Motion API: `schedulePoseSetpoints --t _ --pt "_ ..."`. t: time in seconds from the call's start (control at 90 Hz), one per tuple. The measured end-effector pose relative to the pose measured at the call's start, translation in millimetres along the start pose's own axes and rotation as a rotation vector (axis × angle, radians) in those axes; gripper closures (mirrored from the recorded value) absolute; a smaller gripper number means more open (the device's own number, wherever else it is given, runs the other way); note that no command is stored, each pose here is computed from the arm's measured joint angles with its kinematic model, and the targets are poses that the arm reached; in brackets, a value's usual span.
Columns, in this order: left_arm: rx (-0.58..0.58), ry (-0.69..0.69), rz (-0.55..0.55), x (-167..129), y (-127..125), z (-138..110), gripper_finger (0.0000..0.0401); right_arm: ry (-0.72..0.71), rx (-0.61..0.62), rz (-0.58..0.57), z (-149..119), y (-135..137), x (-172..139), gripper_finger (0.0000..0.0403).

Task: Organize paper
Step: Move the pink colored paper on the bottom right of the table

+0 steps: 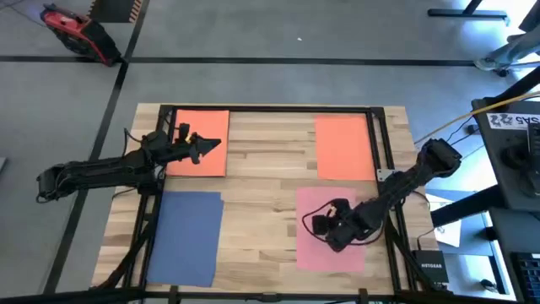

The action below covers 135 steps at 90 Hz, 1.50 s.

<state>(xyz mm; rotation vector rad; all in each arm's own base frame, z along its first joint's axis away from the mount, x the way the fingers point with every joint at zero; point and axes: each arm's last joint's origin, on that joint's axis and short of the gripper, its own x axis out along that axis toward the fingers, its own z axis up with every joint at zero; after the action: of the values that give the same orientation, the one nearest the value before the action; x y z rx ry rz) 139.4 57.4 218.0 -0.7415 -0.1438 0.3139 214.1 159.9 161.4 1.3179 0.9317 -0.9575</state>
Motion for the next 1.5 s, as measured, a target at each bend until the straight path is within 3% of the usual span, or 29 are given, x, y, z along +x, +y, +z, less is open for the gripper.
schedulePoseSetpoints --t 0.211,0.644,1.111,1.5 --pt "0.0 0.003 0.003 0 0 0 0.0401 -0.023 -0.039 0.033 0 8 17 0.0403" --pt "-0.026 0.016 0.015 0 1 -2 0.0401 0.115 -0.031 -0.246 1 -6 24 0.0403" --pt "-0.025 0.016 0.015 0 1 -2 0.0401 0.132 0.065 -0.351 3 -12 22 0.0403" --pt "-0.008 0.016 0.015 0 1 -2 0.0401 0.123 -0.066 -0.391 -3 -23 18 0.0403"
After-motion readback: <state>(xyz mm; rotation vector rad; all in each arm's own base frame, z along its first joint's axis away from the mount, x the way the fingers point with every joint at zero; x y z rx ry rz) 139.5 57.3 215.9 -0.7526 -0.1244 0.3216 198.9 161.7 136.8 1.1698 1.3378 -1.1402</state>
